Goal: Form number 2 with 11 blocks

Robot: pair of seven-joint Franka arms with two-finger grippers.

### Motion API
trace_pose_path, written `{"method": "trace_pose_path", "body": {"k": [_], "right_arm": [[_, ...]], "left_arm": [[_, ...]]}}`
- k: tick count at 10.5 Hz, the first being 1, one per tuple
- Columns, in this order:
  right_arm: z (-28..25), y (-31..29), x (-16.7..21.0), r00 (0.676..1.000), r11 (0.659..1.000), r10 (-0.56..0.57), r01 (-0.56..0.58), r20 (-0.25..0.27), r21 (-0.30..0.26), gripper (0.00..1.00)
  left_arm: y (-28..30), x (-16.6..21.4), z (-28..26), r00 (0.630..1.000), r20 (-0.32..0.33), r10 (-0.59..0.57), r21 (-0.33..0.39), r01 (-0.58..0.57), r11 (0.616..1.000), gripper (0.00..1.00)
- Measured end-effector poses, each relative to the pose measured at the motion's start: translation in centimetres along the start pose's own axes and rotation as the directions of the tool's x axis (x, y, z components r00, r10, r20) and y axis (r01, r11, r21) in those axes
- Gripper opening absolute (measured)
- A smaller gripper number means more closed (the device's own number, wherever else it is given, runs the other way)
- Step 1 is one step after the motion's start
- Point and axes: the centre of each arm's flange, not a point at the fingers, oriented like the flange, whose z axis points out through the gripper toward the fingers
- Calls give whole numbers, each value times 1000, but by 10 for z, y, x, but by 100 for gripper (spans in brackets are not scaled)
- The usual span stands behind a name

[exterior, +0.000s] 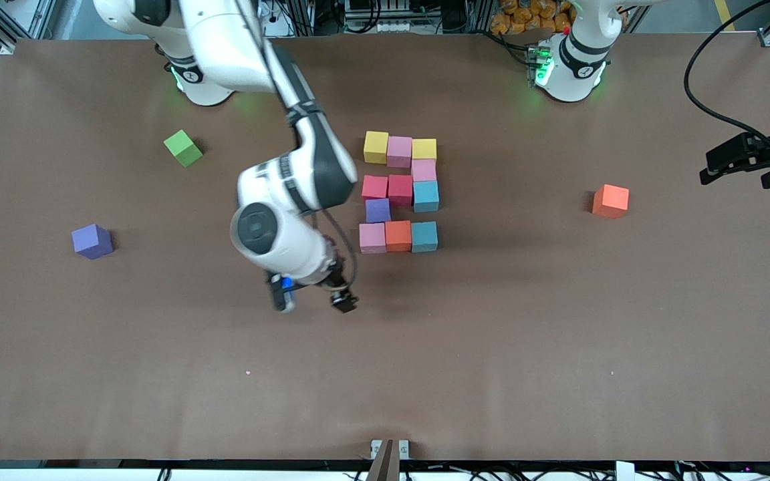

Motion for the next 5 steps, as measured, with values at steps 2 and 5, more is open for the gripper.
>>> {"method": "trace_pose_path", "body": {"k": [2, 5], "right_arm": [[-51, -4, 39, 993, 993, -117, 116, 24, 30, 100], [-140, 22, 156, 938, 943, -333, 333, 101, 15, 100]], "left_arm": [[8, -1, -2, 1000, -3, 13, 1, -13, 1000, 100], [11, -3, -3, 1000, 4, -18, 1, 18, 1000, 100]]}}
